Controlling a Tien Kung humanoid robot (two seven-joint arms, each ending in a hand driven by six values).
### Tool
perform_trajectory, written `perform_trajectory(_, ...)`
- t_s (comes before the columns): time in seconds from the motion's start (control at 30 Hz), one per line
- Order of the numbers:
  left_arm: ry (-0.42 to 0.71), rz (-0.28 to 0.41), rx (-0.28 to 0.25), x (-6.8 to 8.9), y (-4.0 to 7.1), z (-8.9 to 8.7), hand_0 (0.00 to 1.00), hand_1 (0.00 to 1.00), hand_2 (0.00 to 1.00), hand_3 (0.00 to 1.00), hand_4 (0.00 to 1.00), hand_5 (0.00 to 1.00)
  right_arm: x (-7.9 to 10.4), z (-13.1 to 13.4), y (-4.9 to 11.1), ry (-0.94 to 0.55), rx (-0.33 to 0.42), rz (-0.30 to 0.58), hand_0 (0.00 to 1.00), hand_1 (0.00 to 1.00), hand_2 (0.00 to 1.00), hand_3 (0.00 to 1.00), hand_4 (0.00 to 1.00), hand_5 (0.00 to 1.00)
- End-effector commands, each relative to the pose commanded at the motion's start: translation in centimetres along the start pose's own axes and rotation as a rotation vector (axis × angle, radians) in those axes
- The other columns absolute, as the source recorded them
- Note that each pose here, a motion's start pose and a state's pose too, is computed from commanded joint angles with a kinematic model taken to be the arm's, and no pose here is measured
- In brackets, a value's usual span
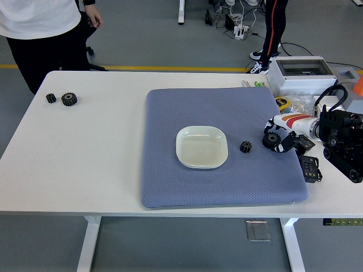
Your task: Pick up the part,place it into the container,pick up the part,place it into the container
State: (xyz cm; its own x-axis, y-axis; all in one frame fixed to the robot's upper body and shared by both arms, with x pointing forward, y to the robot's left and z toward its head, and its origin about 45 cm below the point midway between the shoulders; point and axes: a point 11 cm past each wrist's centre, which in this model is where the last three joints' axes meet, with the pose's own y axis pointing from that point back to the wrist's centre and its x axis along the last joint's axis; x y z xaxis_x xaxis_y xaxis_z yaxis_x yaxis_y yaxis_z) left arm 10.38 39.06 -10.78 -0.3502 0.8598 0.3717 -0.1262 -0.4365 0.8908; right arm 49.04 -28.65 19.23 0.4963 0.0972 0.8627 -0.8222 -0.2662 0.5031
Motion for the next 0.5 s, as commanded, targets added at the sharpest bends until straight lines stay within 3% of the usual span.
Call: perform_trajectory(0.5,0.001,-0.004,-0.005,-0.21,0.05,0.37,0.635,0.622,0.679,0.567,0.659,0.585,-0.52,0.51,0.01,-0.010,-0.017,0.011,0.659,0.712,0.796,0.707,0.784,0.254)
